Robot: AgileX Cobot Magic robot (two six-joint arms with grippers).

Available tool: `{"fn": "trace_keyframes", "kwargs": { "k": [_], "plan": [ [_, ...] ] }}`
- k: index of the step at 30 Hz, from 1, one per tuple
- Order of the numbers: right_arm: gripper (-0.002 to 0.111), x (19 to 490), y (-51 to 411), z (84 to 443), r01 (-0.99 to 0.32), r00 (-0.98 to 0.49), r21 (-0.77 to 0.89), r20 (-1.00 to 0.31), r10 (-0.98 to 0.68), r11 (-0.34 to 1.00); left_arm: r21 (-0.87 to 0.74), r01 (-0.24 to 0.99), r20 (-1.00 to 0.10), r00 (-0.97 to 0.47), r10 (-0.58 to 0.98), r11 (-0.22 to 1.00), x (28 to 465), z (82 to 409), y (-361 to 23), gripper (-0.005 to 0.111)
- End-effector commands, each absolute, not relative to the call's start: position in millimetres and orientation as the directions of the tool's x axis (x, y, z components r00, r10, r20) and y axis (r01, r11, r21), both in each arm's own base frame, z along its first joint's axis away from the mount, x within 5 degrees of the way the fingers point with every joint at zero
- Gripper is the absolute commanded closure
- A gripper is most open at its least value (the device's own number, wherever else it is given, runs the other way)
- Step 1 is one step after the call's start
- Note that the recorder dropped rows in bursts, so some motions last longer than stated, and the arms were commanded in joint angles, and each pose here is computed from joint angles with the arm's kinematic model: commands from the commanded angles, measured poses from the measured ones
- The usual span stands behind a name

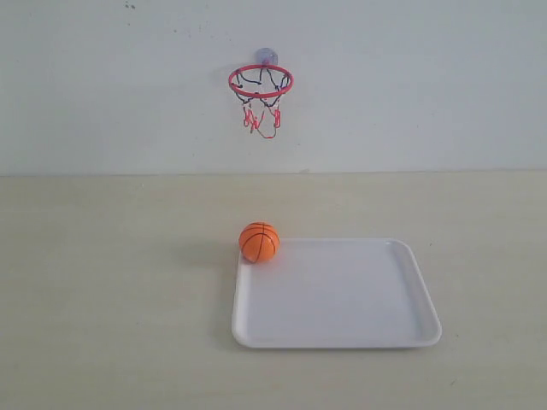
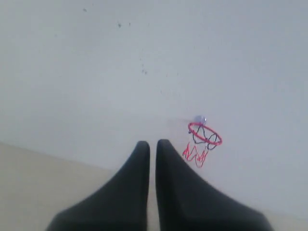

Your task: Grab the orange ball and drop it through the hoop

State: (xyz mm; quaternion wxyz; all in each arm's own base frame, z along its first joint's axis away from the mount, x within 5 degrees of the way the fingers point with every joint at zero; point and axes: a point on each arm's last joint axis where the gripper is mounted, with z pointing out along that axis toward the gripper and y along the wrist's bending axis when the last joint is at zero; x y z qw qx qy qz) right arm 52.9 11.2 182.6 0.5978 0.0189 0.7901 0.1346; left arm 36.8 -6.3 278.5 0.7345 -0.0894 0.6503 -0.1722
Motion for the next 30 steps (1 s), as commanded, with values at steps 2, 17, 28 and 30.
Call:
{"fn": "trace_keyframes", "kwargs": {
  "k": [2, 17, 28, 30],
  "plan": [
    [0.108, 52.8, 10.8, 183.9, -0.131, -0.269, 0.23, -0.944, 0.189, 0.964, -0.365, 0.173, -0.862, 0.309, -0.402, 0.915, 30.8, 300.2, -1.1, 0.103],
    [0.108, 52.8, 10.8, 183.9, -0.131, -0.269, 0.23, -0.944, 0.189, 0.964, -0.213, 0.13, -0.899, -0.414, -0.142, 0.968, 171.4, 341.8, -27.6, 0.103],
    [0.108, 52.8, 10.8, 183.9, -0.131, -0.269, 0.23, -0.944, 0.189, 0.964, -0.363, 0.515, -0.681, -0.715, 0.156, 0.777, 346.3, 304.3, -87.2, 0.1],
    [0.108, 52.8, 10.8, 183.9, -0.131, -0.269, 0.23, -0.944, 0.189, 0.964, -0.385, 0.544, -0.649, -0.734, 0.201, 0.745, 364.6, 293.4, -97.2, 0.09]
  ]
}}
